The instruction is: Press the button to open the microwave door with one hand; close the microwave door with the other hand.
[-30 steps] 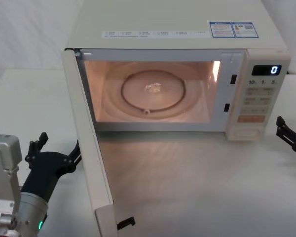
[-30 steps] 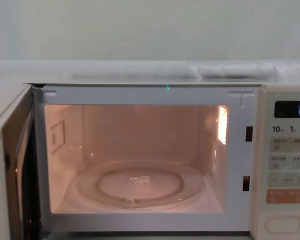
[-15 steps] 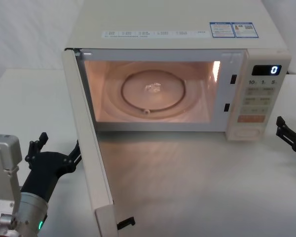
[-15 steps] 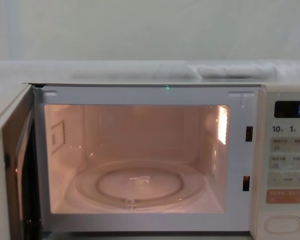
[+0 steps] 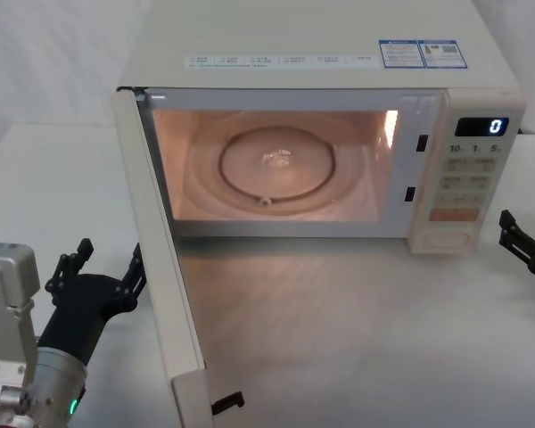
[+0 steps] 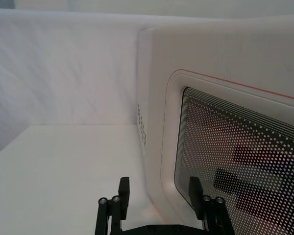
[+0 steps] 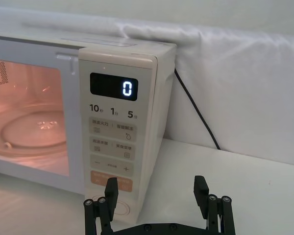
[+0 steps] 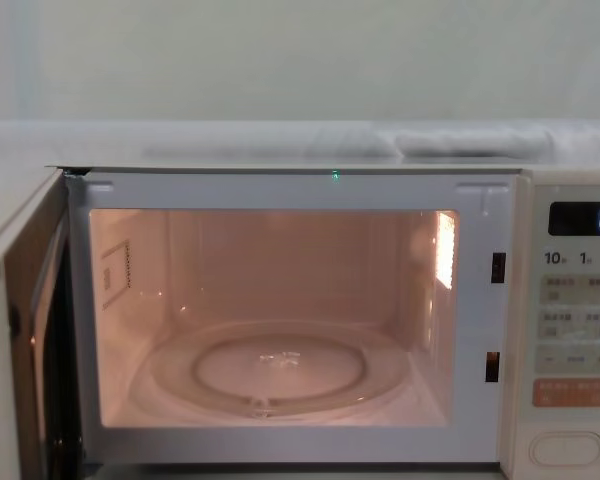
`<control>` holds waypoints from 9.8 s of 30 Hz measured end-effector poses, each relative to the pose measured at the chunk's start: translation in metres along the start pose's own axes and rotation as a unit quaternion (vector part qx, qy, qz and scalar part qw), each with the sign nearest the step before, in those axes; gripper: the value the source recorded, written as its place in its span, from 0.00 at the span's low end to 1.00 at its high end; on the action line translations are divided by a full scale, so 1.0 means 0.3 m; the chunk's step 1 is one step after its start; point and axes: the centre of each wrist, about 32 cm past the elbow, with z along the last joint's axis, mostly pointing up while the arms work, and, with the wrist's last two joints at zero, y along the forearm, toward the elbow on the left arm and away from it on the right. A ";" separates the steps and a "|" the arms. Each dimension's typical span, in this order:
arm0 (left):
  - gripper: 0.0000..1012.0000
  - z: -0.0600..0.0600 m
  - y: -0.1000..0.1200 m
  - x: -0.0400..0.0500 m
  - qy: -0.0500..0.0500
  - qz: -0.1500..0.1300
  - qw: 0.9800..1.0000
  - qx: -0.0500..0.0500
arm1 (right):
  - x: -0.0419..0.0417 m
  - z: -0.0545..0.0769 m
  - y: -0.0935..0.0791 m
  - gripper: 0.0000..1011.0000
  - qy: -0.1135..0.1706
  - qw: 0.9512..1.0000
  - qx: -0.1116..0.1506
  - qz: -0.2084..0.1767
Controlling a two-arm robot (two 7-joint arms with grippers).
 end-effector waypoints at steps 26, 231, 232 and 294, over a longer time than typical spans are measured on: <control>0.00 0.000 0.000 0.000 0.000 0.000 1.000 0.000 | 0.000 0.000 0.000 0.99 0.000 1.000 0.000 0.000; 0.00 0.308 -0.496 -0.385 -0.032 -0.260 0.964 -0.041 | 0.000 0.000 0.000 0.99 0.000 1.000 0.000 0.000; 0.00 0.308 -0.496 -0.385 -0.032 -0.261 0.964 -0.041 | 0.000 0.000 0.000 0.99 0.000 1.000 0.000 0.000; 0.00 0.025 -0.010 -0.086 -0.023 -0.048 0.999 -0.013 | 0.000 0.000 0.000 0.99 0.000 1.000 0.000 0.000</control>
